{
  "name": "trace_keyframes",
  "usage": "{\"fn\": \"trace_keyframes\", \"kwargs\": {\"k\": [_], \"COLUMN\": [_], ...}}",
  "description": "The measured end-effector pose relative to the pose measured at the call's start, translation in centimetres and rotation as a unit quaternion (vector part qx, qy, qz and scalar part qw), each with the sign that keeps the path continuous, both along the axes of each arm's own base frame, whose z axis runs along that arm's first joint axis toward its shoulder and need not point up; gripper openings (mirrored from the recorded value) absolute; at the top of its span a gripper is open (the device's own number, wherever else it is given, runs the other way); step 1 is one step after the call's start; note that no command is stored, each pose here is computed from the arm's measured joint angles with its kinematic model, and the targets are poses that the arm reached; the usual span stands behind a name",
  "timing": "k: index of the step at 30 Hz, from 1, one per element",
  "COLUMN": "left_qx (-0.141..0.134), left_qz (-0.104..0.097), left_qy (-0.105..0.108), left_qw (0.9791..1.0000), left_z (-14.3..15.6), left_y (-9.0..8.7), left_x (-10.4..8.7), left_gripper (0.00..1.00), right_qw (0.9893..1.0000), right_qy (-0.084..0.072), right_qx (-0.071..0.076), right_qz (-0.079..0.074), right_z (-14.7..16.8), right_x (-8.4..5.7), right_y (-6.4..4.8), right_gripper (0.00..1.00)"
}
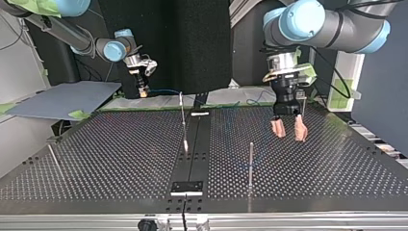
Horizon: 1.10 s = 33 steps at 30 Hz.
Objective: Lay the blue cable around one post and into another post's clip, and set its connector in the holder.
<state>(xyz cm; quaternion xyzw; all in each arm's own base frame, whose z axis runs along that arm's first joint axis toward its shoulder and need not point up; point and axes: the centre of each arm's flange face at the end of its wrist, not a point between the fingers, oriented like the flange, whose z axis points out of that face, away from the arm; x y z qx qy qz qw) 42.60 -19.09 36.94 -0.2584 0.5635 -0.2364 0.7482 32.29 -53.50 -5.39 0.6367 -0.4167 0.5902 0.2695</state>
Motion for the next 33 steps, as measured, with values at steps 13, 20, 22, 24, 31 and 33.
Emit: {"fn": "trace_keyframes", "kwargs": {"k": [13, 20, 22, 24, 31, 33], "left_qx": [-0.018, -0.026, -0.022, -0.015, -0.002, -0.007], "left_qz": [-0.042, -0.043, -0.035, -0.024, -0.015, -0.028], "left_qy": [0.021, 0.001, 0.000, 0.000, 0.005, 0.004], "left_qw": [0.9987, 0.9987, 0.9992, 0.9996, 0.9999, 0.9996], "left_z": [-3.0, -0.5, 0.1, 0.7, 0.8, 0.5], "left_y": [-0.5, -0.3, -0.2, 0.1, 0.0, -0.4], "left_x": [1.8, 0.5, 0.1, -0.5, -1.6, -1.9], "left_gripper": [0.98, 0.98, 0.98, 0.98, 0.98, 0.98], "right_qw": [1.0000, 1.0000, 1.0000, 1.0000, 1.0000, 1.0000], "right_qy": [0.002, 0.002, 0.003, 0.003, 0.004, 0.004], "right_qx": [0.001, 0.001, 0.000, 0.000, -0.001, -0.002], "right_qz": [0.001, 0.001, 0.002, 0.002, 0.002, 0.002], "right_z": [0.0, 0.0, 0.0, 0.0, 0.1, 0.2], "right_x": [0.1, 0.1, 0.2, 0.2, 0.3, 0.3], "right_y": [0.1, 0.1, 0.1, 0.1, -0.1, -0.2], "right_gripper": [0.00, 0.00, 0.00, 0.00, 0.00, 0.00]}}
